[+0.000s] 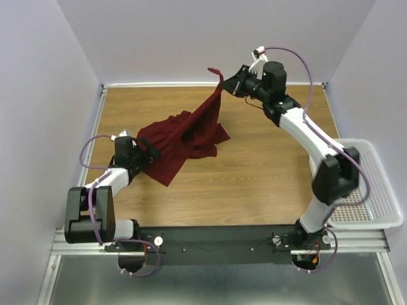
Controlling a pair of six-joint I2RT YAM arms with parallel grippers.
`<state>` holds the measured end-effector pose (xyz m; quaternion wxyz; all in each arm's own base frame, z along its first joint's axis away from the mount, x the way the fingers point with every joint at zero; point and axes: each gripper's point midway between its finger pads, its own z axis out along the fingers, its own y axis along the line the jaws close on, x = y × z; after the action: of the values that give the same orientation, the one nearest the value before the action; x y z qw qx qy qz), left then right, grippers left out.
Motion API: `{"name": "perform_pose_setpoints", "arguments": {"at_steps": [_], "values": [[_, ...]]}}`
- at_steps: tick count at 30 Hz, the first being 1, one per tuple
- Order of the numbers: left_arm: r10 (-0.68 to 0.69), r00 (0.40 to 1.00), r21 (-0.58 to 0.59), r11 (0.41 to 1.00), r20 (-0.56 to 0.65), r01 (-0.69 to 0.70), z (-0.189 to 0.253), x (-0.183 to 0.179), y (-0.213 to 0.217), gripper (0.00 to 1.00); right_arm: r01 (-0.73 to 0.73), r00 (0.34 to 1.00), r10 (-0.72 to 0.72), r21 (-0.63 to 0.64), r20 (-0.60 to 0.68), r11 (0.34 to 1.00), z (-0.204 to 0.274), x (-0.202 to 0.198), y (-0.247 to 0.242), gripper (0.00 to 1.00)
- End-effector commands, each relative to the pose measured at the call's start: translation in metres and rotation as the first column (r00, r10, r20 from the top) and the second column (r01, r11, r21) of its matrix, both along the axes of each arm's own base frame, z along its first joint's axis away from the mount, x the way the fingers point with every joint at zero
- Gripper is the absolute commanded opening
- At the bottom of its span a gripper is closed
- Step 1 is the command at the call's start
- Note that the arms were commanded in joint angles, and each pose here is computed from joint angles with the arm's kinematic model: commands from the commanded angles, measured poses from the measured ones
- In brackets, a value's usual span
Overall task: Fold and stack the t-shirts
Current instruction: Flatten the tshirt out
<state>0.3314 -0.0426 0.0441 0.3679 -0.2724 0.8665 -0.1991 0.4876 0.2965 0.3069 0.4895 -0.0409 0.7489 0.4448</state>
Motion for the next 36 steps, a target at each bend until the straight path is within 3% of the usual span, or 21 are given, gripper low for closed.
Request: {"name": "perform_pose_setpoints", "arguments": {"at_steps": [1, 2, 3, 6, 8, 9, 13, 17, 24, 31, 36], "values": [[0.005, 0.994, -0.014, 1.0, -0.105, -0.007, -0.023, -0.026, 0.0, 0.98, 0.067, 0.998, -0.063, -0.197, 0.029, 0.978, -0.008, -0.056, -0.023, 0.04], [-0.003, 0.995, -0.019, 1.0, -0.103, 0.002, -0.022, -0.027, -0.002, 0.98, 0.055, 0.997, -0.068, -0.241, -0.046, 0.969, -0.043, -0.077, -0.03, 0.04], [-0.006, 0.995, -0.021, 1.0, -0.103, 0.004, -0.021, -0.027, -0.002, 0.98, 0.072, 0.996, -0.084, -0.228, -0.041, 0.971, -0.034, -0.095, -0.036, 0.05], [-0.01, 0.996, -0.021, 1.0, -0.093, 0.008, -0.017, -0.029, -0.003, 0.98, 0.089, 0.963, -0.156, -0.286, -0.222, 0.954, -0.106, -0.145, -0.062, 0.06], [-0.004, 0.996, -0.011, 1.0, -0.091, 0.003, -0.015, -0.031, -0.001, 0.98, 0.154, 0.942, -0.23, -0.294, -0.245, 0.943, -0.116, -0.172, -0.087, 0.09], [-0.002, 0.997, -0.005, 1.0, -0.072, 0.001, -0.009, -0.029, 0.0, 0.98, 0.17, 0.909, -0.278, -0.332, -0.31, 0.928, -0.151, -0.193, -0.103, 0.14], [0.026, 0.999, 0.043, 0.999, -0.046, -0.024, 0.004, -0.028, 0.01, 0.98, 0.301, 0.83, -0.457, -0.433, -0.319, 0.849, -0.181, -0.228, -0.154, 0.34], [0.038, 0.999, 0.099, 0.994, -0.023, -0.036, 0.018, -0.025, 0.019, 0.98, 0.289, 0.844, -0.448, -0.453, -0.295, 0.843, -0.173, -0.226, -0.155, 0.39], [0.039, 0.999, 0.198, 0.979, 0.032, -0.044, 0.047, -0.019, 0.033, 0.98, 0.088, 0.898, -0.302, -0.542, -0.319, 0.835, -0.182, -0.182, -0.115, 0.4], [0.005, 1.0, 0.177, 0.984, -0.008, -0.003, 0.033, -0.019, 0.026, 0.98, 0.046, 0.849, -0.373, -0.652, -0.374, 0.757, -0.237, -0.163, -0.116, 0.4], [-0.028, 0.999, 0.158, 0.987, -0.045, 0.035, 0.022, -0.014, 0.021, 0.94, 0.005, 0.835, -0.363, -0.654, -0.413, 0.756, -0.267, -0.162, -0.111, 0.35]]}}
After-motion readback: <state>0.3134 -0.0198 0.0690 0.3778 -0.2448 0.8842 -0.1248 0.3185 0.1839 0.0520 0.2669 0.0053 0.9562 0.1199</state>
